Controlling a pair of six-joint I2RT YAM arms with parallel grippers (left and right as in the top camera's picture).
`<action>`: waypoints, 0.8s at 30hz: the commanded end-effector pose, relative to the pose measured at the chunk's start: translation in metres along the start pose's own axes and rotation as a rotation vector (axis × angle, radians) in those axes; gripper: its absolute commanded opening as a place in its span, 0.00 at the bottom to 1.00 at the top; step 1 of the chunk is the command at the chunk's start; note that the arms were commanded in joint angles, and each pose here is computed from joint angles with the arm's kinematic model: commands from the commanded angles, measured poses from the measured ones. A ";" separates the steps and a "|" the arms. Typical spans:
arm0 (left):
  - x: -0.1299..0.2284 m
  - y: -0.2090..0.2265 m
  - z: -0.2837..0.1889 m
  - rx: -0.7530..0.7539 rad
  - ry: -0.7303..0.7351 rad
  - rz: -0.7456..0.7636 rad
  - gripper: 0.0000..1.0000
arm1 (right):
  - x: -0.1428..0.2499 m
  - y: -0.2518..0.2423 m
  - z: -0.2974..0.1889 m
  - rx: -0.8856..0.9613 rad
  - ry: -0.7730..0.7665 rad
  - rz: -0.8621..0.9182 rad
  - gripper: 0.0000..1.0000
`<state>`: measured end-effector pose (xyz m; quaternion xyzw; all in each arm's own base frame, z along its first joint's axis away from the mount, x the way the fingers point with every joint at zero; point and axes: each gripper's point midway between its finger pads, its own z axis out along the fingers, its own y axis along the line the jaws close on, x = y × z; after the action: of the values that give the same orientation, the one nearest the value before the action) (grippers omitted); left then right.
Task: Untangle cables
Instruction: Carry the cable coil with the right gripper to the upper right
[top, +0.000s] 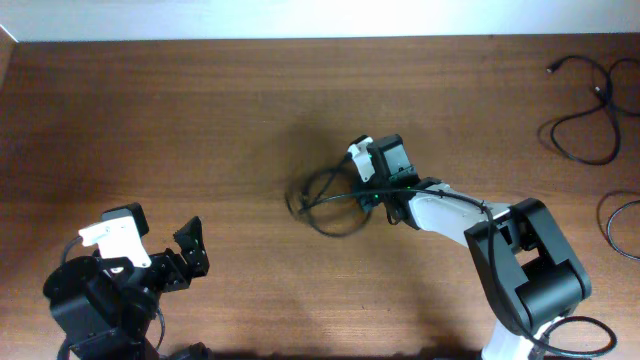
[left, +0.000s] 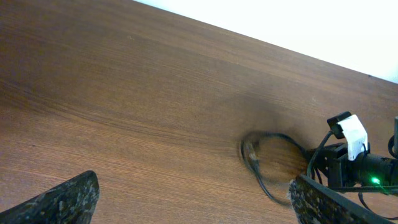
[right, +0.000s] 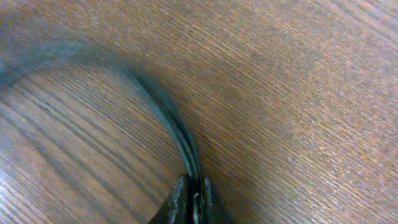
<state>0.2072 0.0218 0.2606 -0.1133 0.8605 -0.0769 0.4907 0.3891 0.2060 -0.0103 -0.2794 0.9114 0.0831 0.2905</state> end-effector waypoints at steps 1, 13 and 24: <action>-0.001 0.002 -0.001 -0.008 -0.005 0.002 0.99 | 0.104 -0.035 0.020 0.208 0.317 -0.049 0.04; -0.001 0.002 -0.001 -0.008 -0.005 0.003 0.99 | -0.004 -0.372 -0.123 0.612 -0.308 0.449 0.04; -0.001 0.002 -0.001 -0.008 -0.005 0.002 0.99 | -0.015 -0.333 -0.197 0.684 -0.198 0.471 0.99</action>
<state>0.2073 0.0220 0.2607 -0.1133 0.8604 -0.0766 0.4910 0.5044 -0.1414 0.0973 0.0610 0.9062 -0.1295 0.3979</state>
